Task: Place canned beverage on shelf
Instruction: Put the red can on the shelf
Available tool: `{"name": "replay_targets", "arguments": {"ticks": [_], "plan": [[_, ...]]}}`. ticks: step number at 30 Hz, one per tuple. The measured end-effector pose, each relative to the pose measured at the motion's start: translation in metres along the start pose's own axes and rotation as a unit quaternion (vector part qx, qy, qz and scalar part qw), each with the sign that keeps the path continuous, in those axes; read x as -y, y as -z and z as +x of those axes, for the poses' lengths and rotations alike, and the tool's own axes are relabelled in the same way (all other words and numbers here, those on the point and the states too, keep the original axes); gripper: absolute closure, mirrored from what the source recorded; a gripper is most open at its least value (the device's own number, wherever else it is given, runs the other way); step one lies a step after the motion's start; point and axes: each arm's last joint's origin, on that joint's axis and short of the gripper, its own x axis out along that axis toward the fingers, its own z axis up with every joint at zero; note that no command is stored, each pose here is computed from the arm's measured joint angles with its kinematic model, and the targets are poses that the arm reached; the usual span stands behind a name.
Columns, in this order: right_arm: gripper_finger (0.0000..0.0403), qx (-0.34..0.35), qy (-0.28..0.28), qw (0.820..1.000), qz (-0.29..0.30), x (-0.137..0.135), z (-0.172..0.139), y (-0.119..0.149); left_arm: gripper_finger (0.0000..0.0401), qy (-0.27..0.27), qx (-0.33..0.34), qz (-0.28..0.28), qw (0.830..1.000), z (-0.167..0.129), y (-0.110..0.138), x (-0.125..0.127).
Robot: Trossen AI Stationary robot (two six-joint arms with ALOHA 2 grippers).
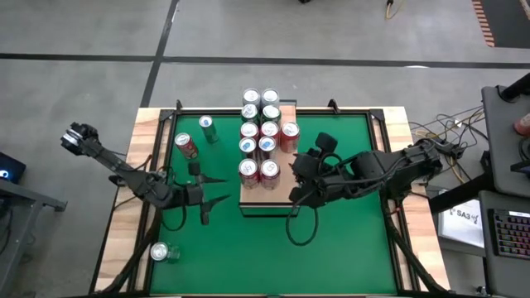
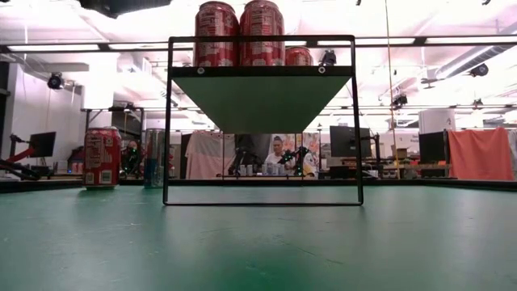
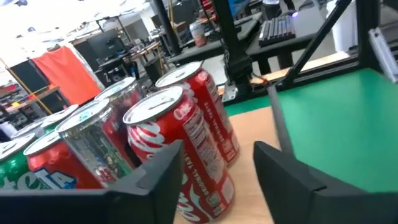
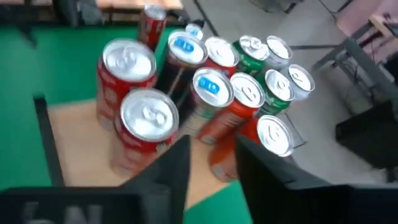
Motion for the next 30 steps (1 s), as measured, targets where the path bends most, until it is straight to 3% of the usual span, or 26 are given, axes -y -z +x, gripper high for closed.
{"name": "replay_targets", "arguments": {"ticks": [5, 14, 24, 30], "plan": [[0.0383, -0.011, -0.003, 0.999, -0.035, -0.002, 0.003, 0.005, 0.0289, 0.031, -0.043, 0.038, 0.998, 0.011, 0.018, 0.001], [0.039, 0.002, -0.008, 1.0, -0.006, -0.014, 0.014, 0.006, 0.0389, 0.023, -0.043, 0.086, 0.995, 0.011, 0.018, -0.005], [0.039, 0.014, -0.009, 1.0, 0.011, -0.014, 0.016, 0.003, 0.04, -0.029, -0.054, 0.075, 0.995, 0.025, 0.021, -0.021], [0.039, 0.013, -0.006, 1.0, 0.013, -0.012, 0.019, 0.002, 0.0401, -0.03, -0.048, 0.071, 0.996, 0.031, 0.022, -0.02]]}}
